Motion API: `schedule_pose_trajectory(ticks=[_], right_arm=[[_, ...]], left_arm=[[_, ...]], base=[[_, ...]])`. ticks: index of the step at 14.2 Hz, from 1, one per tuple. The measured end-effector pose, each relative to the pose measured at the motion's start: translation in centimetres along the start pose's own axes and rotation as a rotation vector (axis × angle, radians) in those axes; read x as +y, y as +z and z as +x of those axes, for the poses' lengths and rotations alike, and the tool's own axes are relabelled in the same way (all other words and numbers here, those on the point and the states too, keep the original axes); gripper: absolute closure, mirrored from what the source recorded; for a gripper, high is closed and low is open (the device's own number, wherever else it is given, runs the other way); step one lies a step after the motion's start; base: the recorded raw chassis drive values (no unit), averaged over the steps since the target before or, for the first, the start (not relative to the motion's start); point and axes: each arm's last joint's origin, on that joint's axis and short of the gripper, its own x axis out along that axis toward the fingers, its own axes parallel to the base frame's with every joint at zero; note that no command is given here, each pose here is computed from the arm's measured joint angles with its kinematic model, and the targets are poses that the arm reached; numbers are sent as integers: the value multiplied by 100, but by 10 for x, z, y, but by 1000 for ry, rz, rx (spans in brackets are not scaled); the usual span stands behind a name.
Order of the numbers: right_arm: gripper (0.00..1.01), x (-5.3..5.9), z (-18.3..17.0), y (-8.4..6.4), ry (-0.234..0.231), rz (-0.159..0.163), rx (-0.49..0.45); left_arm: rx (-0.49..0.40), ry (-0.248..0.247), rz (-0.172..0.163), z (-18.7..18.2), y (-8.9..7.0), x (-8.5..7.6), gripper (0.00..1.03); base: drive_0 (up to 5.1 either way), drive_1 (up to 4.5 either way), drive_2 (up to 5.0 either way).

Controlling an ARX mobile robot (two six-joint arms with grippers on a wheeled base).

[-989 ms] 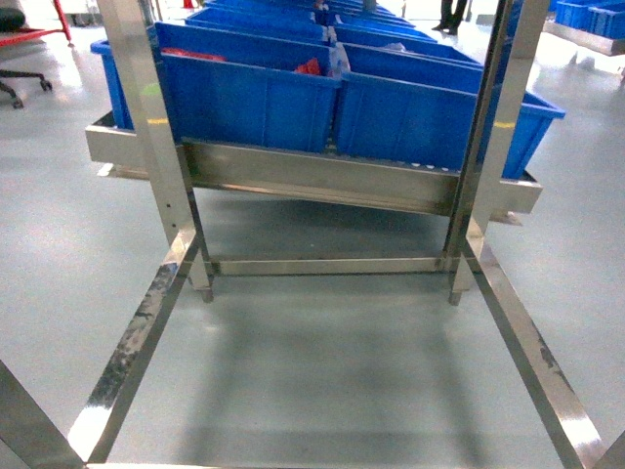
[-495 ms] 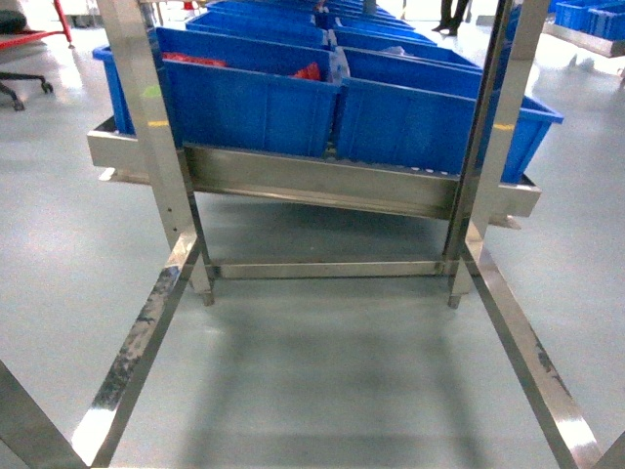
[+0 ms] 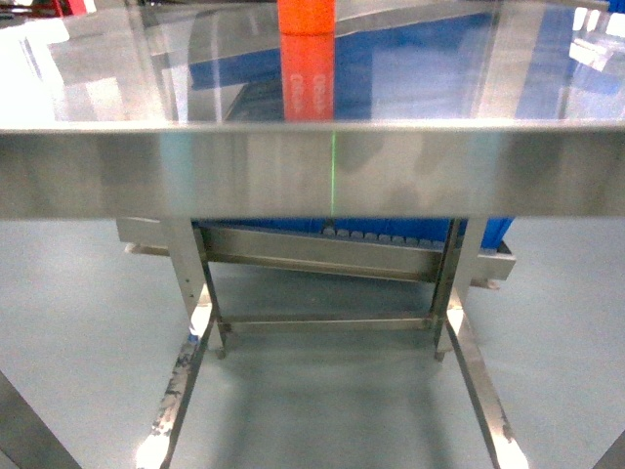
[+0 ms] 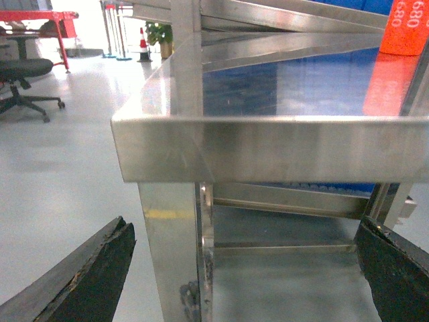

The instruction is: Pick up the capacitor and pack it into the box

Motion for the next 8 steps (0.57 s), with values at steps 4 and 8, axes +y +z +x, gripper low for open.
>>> schedule_pose_trajectory(ticks=[4,8], right_arm=[[3,0,0,0,1,-1,0],[3,0,0,0,1,-2,-1]], left_arm=[[0,1,0,0,0,0,5],[0,3,-1,0,0,0,5]], base=[[0,0,0],[0,0,0]])
